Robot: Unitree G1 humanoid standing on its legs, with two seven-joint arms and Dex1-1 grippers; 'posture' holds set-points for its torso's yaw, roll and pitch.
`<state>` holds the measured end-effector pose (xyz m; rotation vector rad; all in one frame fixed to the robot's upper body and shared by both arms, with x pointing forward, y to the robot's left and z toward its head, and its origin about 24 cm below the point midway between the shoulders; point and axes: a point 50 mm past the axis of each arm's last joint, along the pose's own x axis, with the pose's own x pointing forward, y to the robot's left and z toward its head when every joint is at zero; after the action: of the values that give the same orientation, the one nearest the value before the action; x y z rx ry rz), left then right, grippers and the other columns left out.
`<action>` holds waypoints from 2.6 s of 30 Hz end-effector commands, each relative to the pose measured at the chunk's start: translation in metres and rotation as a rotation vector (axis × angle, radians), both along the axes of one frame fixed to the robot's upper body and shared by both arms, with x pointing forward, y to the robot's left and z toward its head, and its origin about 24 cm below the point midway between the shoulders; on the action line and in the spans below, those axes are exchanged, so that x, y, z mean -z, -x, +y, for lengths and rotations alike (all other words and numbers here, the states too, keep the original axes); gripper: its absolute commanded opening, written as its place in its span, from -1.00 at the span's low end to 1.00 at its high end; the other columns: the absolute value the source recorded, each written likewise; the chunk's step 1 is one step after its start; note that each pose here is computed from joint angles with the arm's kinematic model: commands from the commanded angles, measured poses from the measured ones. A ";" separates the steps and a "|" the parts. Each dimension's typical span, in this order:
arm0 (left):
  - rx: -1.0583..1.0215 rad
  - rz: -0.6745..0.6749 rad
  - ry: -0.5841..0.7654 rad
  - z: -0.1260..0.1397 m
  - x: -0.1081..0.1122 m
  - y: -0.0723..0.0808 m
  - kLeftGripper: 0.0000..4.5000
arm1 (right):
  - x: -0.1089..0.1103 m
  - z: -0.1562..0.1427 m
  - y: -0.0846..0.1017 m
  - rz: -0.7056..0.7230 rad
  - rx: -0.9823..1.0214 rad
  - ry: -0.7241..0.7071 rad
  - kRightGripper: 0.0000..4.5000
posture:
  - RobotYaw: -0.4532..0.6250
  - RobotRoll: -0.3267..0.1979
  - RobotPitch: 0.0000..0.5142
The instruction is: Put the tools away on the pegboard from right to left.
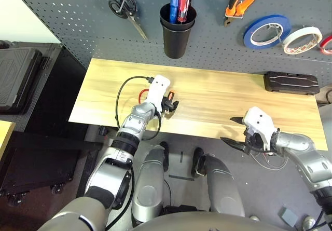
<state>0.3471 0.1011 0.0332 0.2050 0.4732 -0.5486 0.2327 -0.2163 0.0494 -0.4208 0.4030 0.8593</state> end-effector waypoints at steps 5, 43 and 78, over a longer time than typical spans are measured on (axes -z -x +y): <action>0.014 0.106 -0.054 -0.001 0.024 0.007 0.41 | -0.003 -0.005 0.004 -0.002 0.019 0.024 1.00 | -0.05 0.25 0.47; 0.075 -0.392 0.421 0.027 -0.112 0.083 -0.58 | -0.057 -0.008 -0.019 -0.599 -0.051 -0.533 1.00 | 0.17 0.25 0.20; -0.058 -0.984 0.905 0.047 -0.316 0.066 -0.58 | -0.088 0.004 -0.031 -0.723 -0.036 -0.695 1.00 | 0.19 0.25 0.00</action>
<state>0.2815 0.1473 0.3442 -0.3864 -0.6957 -0.5059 0.2664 -0.2093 0.1392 -0.0627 -0.5625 0.7882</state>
